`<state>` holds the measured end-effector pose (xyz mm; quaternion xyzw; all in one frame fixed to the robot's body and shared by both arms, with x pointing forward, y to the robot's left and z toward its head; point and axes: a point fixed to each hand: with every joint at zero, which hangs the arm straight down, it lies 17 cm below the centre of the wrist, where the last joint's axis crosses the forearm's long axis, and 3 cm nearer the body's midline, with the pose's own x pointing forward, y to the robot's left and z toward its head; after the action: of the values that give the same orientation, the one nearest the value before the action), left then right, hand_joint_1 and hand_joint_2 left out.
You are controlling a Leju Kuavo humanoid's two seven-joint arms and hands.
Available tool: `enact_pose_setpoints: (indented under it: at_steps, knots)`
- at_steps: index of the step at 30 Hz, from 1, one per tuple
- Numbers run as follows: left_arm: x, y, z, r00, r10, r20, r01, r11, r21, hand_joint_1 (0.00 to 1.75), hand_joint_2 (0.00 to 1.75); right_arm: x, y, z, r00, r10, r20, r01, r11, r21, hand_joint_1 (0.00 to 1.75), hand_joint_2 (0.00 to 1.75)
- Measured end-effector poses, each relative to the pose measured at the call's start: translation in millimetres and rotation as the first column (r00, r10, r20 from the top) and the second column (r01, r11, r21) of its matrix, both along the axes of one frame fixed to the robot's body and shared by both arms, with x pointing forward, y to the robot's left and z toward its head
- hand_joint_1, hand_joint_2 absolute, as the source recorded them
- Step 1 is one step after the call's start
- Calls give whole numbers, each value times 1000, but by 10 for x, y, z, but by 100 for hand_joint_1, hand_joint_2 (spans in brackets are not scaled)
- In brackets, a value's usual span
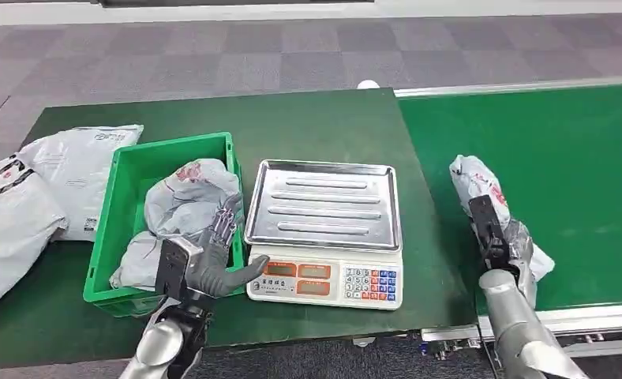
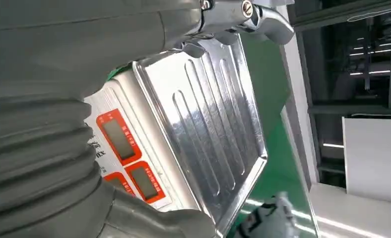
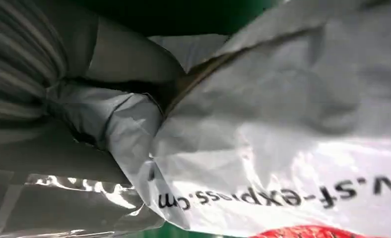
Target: Moved the parcel from conveyor to table for the left to box.
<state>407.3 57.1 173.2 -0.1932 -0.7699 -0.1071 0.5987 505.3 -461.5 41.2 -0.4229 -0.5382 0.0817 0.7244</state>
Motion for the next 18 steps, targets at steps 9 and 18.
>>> enact_pose_setpoints:
  at_steps: [9,18]
  knots:
    - [14,-40,0,1000,-14,4,14,1000,0,0,175,247,379,1050,959,107,264,-80,990,-112,175,175]
    - [14,-66,21,1000,-18,9,18,1000,-12,0,175,462,775,1526,914,215,344,-171,973,-153,175,175]
